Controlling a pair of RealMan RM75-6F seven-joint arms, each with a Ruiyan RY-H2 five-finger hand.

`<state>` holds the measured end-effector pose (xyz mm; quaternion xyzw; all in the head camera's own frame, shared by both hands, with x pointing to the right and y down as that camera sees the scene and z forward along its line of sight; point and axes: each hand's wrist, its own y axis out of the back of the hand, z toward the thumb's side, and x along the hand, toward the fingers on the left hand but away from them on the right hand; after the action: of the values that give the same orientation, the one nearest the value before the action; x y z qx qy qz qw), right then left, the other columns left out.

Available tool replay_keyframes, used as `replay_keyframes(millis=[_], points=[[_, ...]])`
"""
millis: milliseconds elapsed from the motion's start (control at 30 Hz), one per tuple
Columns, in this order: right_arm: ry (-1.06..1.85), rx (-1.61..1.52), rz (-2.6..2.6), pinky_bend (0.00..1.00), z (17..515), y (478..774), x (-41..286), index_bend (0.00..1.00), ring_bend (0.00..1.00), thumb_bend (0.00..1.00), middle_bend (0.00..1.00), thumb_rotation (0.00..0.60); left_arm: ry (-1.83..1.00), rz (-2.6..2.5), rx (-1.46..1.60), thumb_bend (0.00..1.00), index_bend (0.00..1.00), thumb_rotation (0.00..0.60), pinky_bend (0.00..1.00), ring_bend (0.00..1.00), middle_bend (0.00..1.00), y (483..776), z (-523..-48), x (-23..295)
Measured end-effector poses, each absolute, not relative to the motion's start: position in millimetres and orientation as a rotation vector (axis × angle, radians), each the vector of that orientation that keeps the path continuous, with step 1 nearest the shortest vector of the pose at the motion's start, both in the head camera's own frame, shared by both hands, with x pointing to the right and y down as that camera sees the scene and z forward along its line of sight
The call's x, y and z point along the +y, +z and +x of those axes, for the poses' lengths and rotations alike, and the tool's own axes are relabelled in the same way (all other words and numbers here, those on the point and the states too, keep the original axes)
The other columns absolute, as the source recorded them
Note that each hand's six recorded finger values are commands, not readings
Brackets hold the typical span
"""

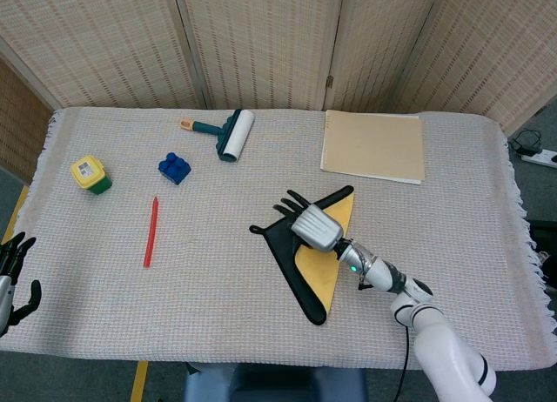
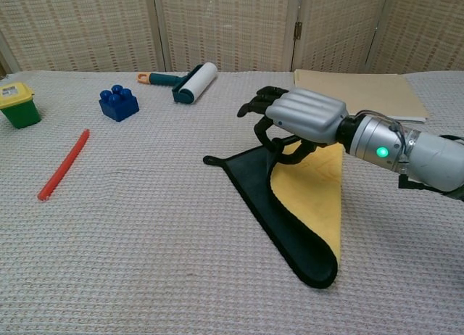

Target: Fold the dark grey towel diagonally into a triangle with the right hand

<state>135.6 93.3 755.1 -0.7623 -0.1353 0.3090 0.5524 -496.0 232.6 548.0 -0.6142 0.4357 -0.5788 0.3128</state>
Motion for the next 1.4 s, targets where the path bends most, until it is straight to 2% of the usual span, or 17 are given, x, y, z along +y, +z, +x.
replay_keyframes(millis=[233,267,333,400,467,567,1400], points=[[0.741,-0.31,-1.8,0.0,132,759,94,0.67,0.1,0.48,0.14,0.6,-1.527,-1.616,1.158,0.67,0.05,0.6,0.0,0.0,0.04,546,-498,232],[0.744,-0.308,-1.799,0.0,132,759,94,0.63,0.09,0.48,0.12,0.6,-1.527,-1.616,1.159,0.67,0.05,0.6,0.0,0.0,0.04,546,-498,232],[0.76,-0.302,-1.796,0.0,133,762,93,0.48,0.06,0.47,0.06,0.6,-1.527,-1.617,1.16,0.67,0.06,0.6,0.0,0.0,0.04,546,-499,232],[0.781,-0.297,-1.786,0.0,133,765,92,0.27,0.05,0.47,0.01,0.6,-1.526,-1.617,1.162,0.67,0.06,0.6,0.0,0.0,0.04,545,-499,232],[0.793,-0.3,-1.774,0.0,133,766,91,0.13,0.04,0.47,0.0,0.6,-1.525,-1.617,1.164,0.67,0.07,0.6,0.0,0.0,0.04,545,-499,232],[0.802,-0.315,-1.768,0.0,132,766,89,0.01,0.03,0.47,0.0,0.6,-1.526,-1.616,1.165,0.67,0.07,0.6,0.0,0.0,0.04,544,-500,232],[0.775,-0.33,-1.767,0.0,102,766,91,0.0,0.03,0.48,0.0,0.6,-1.511,-1.608,1.193,0.67,0.08,0.6,0.0,0.0,0.04,536,-502,233]])
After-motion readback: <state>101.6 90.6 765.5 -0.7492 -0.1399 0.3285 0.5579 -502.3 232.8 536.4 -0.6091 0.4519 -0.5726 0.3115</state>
